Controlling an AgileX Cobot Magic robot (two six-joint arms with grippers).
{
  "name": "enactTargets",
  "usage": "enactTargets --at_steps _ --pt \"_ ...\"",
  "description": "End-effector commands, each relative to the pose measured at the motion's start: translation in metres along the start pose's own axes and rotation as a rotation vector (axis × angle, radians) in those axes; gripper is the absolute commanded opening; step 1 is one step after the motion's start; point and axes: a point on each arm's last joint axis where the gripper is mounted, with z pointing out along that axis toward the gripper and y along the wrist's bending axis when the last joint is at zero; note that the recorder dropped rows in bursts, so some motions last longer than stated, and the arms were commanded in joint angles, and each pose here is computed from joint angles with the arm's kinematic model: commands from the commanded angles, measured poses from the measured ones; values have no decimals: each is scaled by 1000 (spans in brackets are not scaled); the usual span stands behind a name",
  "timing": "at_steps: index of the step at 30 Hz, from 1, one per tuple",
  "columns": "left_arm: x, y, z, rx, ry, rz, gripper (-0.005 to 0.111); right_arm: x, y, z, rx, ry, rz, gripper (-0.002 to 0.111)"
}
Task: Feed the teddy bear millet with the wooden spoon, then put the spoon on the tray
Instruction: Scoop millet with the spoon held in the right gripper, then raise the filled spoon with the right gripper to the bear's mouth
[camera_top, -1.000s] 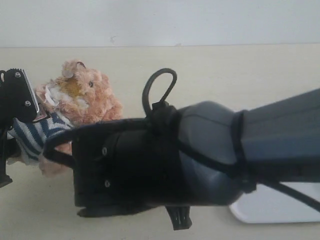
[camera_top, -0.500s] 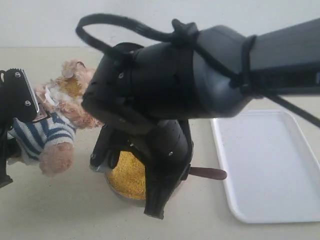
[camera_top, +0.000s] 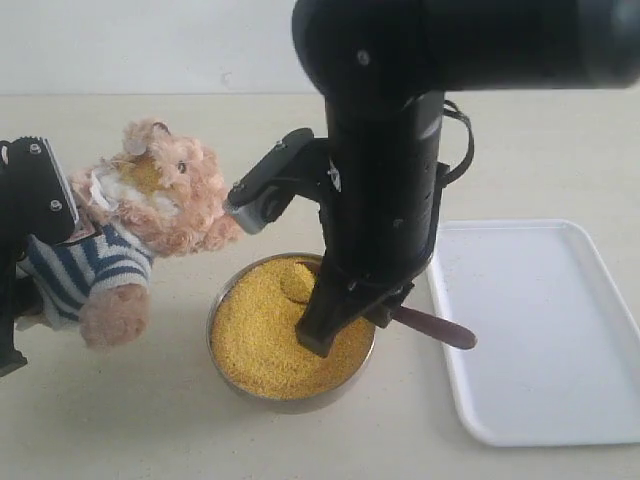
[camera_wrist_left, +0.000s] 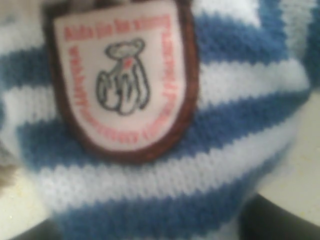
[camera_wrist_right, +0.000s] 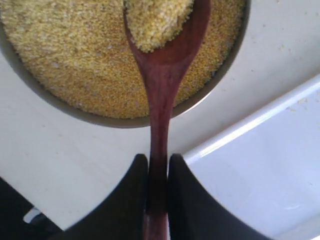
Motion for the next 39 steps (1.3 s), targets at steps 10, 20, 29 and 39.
enactTargets --at_steps 10,20,29,39 --pt "-2 -1 0 -3 -29 -25 4 1 4 -27 -300 -167 68 0" --pt "-5 -1 0 -1 -54 -49 4 -27 -1 -67 -298 -322 115 0" --pt "-5 -1 0 -1 -54 -49 4 -66 6 -69 -309 -331 94 0" --pt "-5 -1 0 -1 -54 -49 4 -93 3 -59 -319 -334 123 0"
